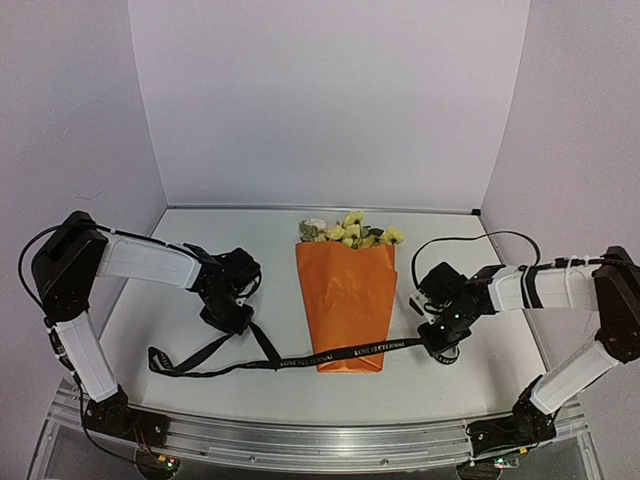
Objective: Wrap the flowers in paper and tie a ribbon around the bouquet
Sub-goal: Straighten the ribbon at the center of the board, then place the ribbon at the center of the board.
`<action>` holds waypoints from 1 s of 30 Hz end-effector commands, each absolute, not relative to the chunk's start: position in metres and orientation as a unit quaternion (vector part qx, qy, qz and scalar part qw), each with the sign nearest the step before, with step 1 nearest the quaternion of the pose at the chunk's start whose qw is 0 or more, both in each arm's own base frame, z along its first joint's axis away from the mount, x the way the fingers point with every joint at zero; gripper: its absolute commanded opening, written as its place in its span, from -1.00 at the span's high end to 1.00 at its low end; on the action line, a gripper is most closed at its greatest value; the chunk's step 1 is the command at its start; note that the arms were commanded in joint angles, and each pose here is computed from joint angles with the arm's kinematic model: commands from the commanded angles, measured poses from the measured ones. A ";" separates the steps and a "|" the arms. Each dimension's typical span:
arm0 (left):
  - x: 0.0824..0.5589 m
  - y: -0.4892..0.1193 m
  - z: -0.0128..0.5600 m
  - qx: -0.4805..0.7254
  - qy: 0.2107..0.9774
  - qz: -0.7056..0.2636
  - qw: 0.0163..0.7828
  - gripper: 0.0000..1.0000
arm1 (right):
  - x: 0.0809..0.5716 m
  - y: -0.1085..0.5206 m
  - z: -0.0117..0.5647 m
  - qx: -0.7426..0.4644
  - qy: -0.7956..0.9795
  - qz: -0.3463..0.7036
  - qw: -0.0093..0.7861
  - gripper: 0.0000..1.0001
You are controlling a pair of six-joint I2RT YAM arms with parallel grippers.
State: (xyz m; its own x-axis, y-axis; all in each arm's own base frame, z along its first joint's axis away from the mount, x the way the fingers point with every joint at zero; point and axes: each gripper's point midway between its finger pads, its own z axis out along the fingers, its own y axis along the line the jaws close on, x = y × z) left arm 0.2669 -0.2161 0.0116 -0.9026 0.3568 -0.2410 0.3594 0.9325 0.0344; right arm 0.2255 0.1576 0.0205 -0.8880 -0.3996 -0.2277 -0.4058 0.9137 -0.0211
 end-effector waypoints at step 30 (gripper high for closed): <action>0.330 0.026 0.213 -0.367 0.820 -0.008 0.439 1.00 | 0.272 -0.040 0.242 -0.095 0.901 -0.360 0.224 1.00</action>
